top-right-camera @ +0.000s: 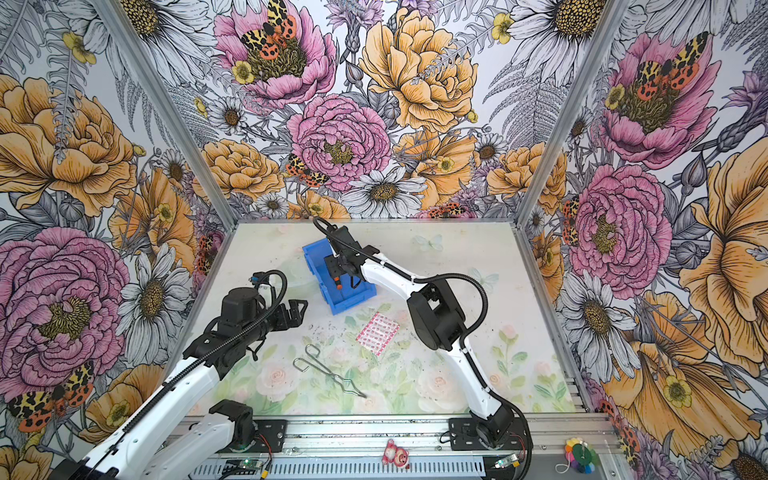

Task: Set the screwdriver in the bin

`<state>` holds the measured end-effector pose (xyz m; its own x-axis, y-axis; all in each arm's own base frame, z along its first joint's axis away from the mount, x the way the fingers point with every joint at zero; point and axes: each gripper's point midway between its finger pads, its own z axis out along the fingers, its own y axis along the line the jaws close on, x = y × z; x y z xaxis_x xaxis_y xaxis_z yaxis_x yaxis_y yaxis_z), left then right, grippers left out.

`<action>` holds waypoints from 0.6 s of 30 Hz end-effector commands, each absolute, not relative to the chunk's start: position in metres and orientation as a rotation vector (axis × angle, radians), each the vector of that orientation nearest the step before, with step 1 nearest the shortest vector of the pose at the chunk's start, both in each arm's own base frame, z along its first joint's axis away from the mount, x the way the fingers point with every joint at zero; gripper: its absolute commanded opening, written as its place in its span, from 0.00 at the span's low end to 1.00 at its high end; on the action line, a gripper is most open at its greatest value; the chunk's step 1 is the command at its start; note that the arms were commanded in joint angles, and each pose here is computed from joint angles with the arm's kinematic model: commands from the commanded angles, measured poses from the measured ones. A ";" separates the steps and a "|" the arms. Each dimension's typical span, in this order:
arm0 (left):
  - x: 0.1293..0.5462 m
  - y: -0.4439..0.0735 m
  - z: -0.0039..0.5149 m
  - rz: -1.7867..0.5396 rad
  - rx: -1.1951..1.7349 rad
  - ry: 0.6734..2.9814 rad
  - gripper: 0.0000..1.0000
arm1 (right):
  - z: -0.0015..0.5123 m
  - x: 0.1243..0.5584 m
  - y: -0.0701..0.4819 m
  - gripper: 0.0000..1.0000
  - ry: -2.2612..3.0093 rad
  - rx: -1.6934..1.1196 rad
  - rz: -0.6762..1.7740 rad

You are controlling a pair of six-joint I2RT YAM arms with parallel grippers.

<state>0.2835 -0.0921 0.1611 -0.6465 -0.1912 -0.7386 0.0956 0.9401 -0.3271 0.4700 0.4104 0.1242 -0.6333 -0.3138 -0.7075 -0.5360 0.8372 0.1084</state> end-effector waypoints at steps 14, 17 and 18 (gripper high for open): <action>0.286 -0.052 0.174 -0.172 -0.163 2.161 0.99 | 0.207 0.375 0.321 0.72 2.175 -0.587 0.364; 0.288 -0.048 0.169 -0.135 -0.167 2.168 0.99 | 0.209 0.364 0.295 0.75 2.176 -0.531 0.312; 0.289 -0.047 0.167 -0.128 -0.170 2.172 0.99 | 0.210 0.361 0.287 0.76 2.175 -0.513 0.301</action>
<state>0.2874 -0.0551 0.1735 -0.5671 -0.1863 -0.8023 -0.0404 0.9792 -0.1989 0.3599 0.3057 0.1889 -0.5815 -0.3081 -0.7529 -0.5201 0.8524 0.0529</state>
